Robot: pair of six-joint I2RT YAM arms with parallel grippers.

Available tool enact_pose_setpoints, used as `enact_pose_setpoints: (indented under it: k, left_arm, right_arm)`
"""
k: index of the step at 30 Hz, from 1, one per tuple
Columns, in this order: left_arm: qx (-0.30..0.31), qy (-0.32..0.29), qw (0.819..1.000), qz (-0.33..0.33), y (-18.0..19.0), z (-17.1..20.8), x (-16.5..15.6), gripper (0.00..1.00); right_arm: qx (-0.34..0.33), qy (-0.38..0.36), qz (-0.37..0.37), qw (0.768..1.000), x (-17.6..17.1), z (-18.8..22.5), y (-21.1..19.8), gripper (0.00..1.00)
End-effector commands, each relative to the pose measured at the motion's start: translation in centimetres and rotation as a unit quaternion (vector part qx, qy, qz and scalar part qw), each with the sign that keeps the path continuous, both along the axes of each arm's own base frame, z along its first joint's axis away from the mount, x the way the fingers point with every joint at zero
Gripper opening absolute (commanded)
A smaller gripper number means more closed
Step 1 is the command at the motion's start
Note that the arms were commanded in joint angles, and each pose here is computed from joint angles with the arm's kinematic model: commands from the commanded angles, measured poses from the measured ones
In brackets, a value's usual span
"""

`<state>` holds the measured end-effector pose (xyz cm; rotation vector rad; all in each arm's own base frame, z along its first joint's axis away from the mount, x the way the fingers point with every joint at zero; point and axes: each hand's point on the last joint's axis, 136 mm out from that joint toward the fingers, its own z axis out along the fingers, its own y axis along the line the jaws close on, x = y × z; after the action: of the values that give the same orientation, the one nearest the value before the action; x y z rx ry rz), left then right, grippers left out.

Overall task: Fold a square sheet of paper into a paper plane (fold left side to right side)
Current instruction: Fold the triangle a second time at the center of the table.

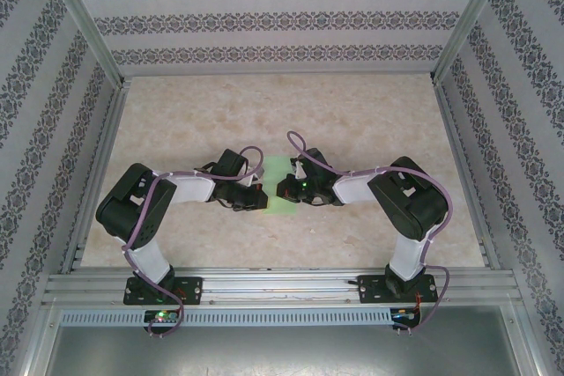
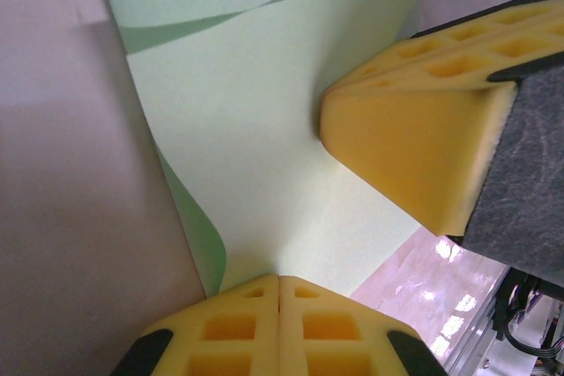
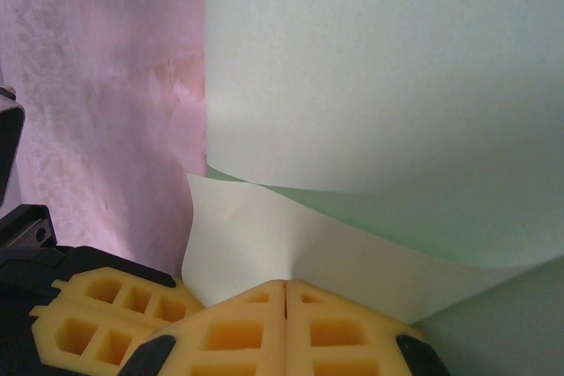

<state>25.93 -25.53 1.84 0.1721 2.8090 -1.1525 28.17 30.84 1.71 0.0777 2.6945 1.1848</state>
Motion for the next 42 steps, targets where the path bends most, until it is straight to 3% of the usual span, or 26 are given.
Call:
enact_pose_setpoints:
  k: [1,11,25,42]
  left_arm:
    - [0.025,0.022,0.999,-0.009,0.6,-1.7,-1.4,0.0]
    - [0.035,0.026,0.999,-0.007,0.9,-2.3,-1.7,0.0]
    - [0.04,0.036,0.999,-0.005,1.1,-2.7,-1.9,0.0]
    - [0.052,0.05,0.997,0.003,1.4,-3.2,-2.1,0.0]
  right_arm:
    - [-0.022,0.027,0.024,0.999,-1.7,-1.3,-0.1,0.0]
    - [0.002,-0.041,0.019,0.999,-1.0,3.7,0.8,0.0]
    - [-0.014,-0.014,0.012,1.0,-2.0,0.6,2.0,0.0]
    - [-0.058,0.023,-0.001,0.998,-3.0,-3.0,-0.1,0.0]
